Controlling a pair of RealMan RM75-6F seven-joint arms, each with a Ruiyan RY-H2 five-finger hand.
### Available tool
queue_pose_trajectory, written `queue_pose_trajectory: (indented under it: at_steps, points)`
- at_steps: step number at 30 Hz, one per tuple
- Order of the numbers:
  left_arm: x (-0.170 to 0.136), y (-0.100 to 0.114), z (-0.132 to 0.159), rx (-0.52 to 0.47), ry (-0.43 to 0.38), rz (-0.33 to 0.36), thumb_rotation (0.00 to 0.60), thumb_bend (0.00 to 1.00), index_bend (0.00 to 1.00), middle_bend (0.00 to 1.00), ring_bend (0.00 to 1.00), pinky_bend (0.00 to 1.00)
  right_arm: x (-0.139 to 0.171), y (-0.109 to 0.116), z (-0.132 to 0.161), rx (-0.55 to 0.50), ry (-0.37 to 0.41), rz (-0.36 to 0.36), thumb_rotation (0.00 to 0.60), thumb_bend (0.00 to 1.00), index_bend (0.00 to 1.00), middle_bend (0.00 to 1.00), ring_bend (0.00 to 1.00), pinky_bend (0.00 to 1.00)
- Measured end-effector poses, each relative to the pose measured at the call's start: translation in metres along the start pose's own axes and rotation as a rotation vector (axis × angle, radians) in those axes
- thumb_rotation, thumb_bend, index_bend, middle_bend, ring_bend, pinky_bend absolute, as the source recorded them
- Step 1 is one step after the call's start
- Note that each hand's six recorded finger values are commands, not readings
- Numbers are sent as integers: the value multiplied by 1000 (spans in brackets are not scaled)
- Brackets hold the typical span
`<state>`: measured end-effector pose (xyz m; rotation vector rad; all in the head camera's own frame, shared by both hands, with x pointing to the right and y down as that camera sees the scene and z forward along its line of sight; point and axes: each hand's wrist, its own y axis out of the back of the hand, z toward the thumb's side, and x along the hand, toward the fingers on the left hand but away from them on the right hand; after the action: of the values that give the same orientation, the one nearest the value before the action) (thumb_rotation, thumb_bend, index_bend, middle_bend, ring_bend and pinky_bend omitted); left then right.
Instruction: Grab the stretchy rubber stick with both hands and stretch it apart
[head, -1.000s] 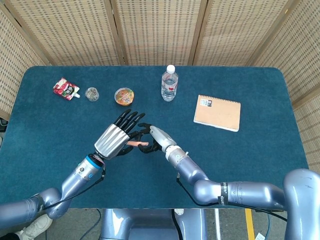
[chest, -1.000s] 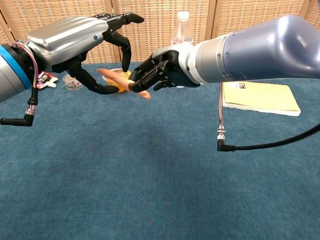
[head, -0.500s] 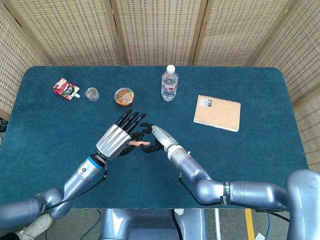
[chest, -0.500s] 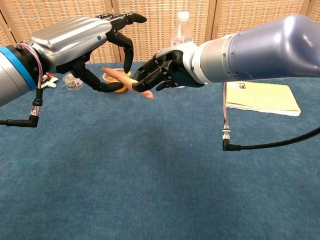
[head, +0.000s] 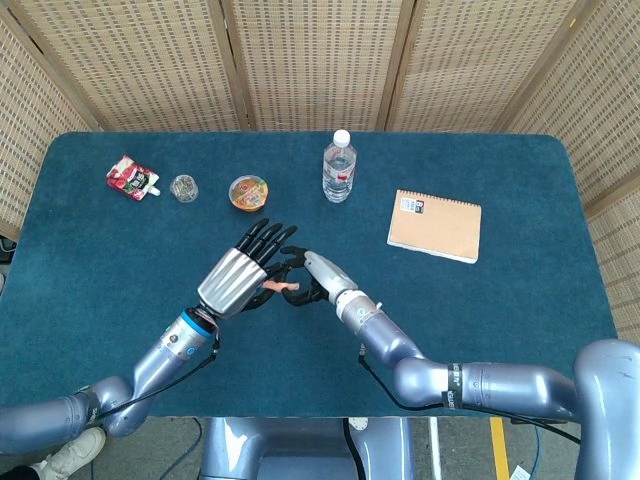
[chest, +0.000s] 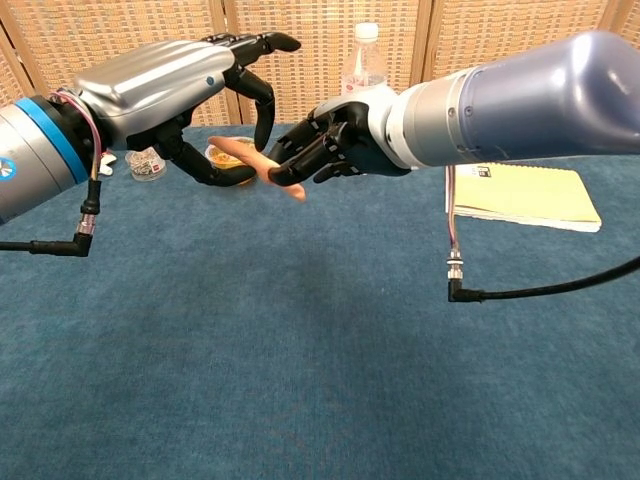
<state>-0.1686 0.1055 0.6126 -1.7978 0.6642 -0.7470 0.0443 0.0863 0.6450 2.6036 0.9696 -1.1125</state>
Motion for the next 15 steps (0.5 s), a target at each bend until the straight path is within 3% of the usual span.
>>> queue_pose_trajectory:
  at_steps: [15]
  points:
    - [3, -3, 1, -4, 4, -4, 600, 572, 692, 0, 0, 0, 2, 2, -4, -5, -3, 4, 600, 630, 663, 182, 0, 0]
